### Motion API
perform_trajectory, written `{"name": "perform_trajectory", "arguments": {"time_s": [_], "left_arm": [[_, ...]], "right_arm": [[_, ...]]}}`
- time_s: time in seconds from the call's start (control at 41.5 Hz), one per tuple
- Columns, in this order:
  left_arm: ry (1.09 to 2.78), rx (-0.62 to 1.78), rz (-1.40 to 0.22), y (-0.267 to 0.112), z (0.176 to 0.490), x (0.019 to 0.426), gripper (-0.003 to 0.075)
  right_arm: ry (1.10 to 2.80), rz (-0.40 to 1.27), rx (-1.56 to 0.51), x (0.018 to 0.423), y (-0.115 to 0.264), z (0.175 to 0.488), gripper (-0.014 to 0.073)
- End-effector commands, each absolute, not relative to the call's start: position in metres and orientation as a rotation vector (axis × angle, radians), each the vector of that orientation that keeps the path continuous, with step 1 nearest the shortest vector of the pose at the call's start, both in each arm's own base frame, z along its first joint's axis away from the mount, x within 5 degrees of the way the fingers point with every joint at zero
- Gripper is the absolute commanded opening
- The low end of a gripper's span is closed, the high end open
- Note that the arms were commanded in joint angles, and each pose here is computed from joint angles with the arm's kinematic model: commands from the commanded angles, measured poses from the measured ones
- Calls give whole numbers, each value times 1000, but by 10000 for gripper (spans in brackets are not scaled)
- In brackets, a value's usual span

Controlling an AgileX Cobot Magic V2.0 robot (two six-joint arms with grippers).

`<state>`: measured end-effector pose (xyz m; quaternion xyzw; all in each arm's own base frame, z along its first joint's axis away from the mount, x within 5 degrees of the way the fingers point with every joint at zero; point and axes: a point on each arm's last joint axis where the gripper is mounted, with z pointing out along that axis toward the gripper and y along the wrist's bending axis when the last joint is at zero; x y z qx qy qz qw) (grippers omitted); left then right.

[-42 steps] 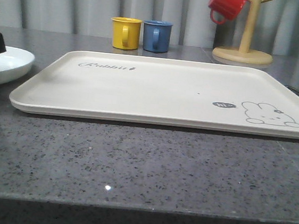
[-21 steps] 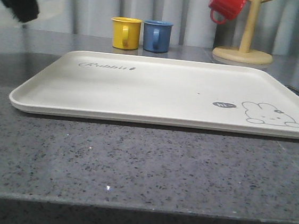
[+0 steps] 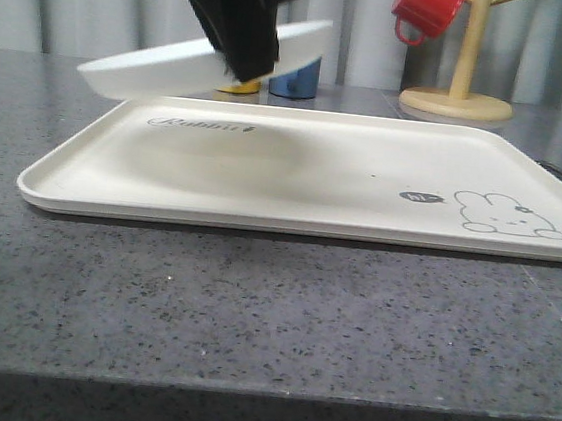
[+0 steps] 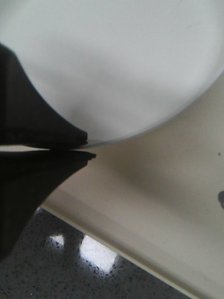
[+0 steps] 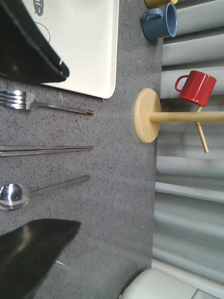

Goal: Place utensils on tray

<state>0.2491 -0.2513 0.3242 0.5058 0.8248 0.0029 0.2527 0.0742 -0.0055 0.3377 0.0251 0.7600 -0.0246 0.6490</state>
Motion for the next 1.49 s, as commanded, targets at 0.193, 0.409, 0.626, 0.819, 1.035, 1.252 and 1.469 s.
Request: {"name": "perform_trajectory", "arguments": {"time_s": [0.193,0.409,0.626,0.819,1.035,1.252,1.469], "left_arm": [[2264,1385,-11,-266,311,257,-19],[2274,1382,-34,-267,310,256,38],[2292,1348,-80,-268,316,254,362],[2226,1287,-142,-260,355,245,409],[2226,1160,-129,-221,390,246,149],[2334,934,-80,-157,408,258,-19],[2395,577,-14,-78,410,259,-19]], "right_arm": [[1631,-66,51,75,-6,355,615],[1631,-66,51,75,-6,355,615],[1631,-66,51,75,-6,355,615],[1631,-66,51,75,-6,355,615],[1631,-66,51,75,-6,355,615],[1631,-66,51,75,-6,355,615],[1631,-66,51,75,-6,355,615]]}}
